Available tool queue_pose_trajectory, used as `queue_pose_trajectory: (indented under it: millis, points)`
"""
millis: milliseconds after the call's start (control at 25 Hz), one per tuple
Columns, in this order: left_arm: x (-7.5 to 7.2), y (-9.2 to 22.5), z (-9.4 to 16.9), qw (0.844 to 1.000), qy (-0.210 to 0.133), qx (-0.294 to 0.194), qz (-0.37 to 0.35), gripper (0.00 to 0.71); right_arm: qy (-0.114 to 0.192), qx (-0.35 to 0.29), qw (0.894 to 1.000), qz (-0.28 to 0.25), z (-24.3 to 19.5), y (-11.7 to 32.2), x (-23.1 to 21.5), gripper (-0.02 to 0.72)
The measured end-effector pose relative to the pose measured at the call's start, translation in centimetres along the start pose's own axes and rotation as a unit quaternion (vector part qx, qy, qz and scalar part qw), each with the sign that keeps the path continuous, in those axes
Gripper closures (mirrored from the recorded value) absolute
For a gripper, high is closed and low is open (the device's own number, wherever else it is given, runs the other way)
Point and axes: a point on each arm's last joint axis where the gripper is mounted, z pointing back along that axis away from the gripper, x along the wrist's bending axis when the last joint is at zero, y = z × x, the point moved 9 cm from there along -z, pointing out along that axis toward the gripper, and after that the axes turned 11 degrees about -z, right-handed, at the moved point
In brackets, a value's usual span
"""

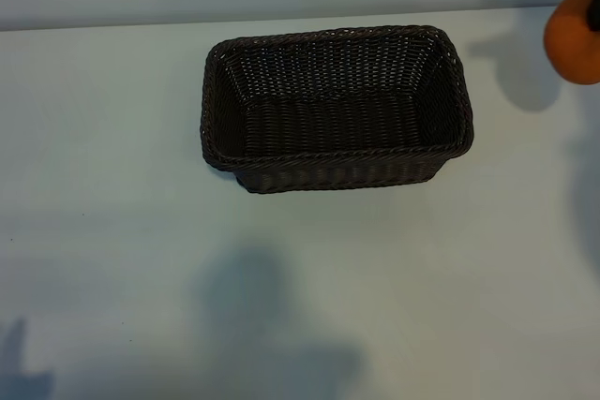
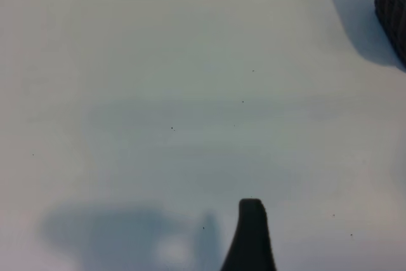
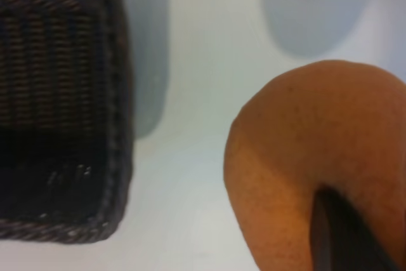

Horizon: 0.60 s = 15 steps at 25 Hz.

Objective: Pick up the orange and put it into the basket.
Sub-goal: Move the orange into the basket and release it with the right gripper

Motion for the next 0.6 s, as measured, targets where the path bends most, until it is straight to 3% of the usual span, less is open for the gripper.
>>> queue_pose_trajectory:
  millis: [240, 600]
  points:
    - [0.0, 0.0, 0.0, 1.0, 0.0, 0.0, 0.0, 0.116, -0.02, 0.014, 0.998, 0.062, -0.5, 1.8, 5.1, 0.638]
    - [0.0, 0.0, 0.0, 1.0, 0.0, 0.0, 0.0, 0.117, -0.062, 0.024, 0.984, 0.167, -1.9, 4.4, 14.7, 0.639]
